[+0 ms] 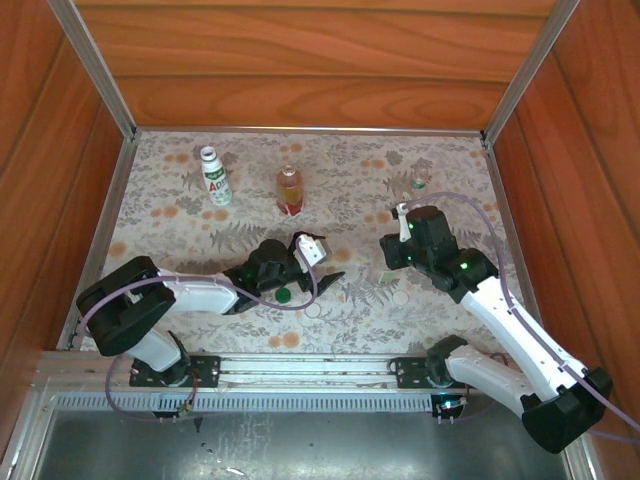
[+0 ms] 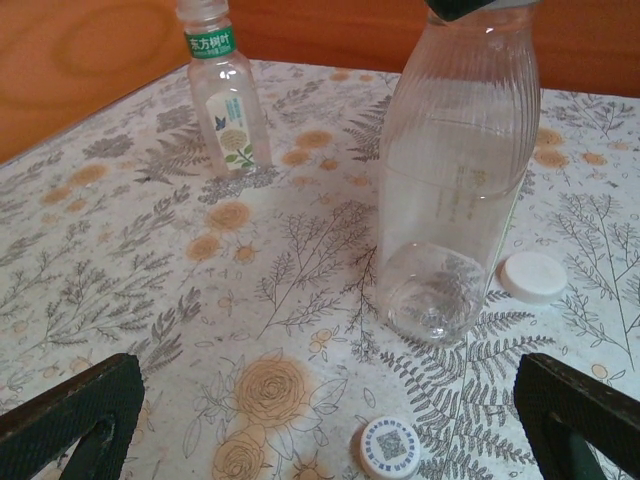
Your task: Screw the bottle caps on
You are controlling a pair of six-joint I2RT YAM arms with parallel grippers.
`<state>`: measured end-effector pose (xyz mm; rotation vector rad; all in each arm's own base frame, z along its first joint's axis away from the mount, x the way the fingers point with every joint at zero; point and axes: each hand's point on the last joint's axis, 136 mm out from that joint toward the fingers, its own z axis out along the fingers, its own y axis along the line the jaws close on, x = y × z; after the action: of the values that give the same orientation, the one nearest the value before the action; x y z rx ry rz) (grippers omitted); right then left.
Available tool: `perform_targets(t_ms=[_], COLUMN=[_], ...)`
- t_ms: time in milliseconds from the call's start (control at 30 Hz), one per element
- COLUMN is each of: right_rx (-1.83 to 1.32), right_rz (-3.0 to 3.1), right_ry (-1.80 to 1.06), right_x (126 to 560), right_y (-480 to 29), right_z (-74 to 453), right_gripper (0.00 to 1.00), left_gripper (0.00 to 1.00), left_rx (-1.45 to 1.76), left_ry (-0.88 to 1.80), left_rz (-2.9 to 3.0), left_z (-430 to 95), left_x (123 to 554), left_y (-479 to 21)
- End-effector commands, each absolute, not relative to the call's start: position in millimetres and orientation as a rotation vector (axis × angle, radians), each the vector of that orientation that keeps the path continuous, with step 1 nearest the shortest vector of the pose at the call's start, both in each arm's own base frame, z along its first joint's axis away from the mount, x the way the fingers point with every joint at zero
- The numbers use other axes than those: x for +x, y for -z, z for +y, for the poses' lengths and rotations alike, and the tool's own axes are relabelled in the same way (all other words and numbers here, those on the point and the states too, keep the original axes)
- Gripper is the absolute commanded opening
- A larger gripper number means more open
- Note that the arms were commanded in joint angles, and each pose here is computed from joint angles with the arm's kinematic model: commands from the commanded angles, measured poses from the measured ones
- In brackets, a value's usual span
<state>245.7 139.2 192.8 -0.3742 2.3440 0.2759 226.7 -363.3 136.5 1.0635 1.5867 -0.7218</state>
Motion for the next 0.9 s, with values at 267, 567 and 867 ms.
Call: perform_targets(t_ms=[267,567,867], right_rx=[-0.442,-0.575,-0.676], right_rz=[2.292,2.231,2.197], right_ry=[-0.285,-0.365,-0.453], right_x=[252.2,275.3,293.7], right_y=[-220.1,-248.8,-240.0], right_z=[153.7,208.7,277.2], right_gripper=[0.35,0.36,0.37], left_gripper=[1.0,1.0,1.0], left_rx=[0.989,0.915,0.852], left_ry=[0.799,0.794,0.753], left_rz=[1.531,1.562,1.608], left_z=[-358.2,-320.3,-284.6], left_x=[225.5,229.9,221.3], left_y=[-150.3,-149.2,-136.2])
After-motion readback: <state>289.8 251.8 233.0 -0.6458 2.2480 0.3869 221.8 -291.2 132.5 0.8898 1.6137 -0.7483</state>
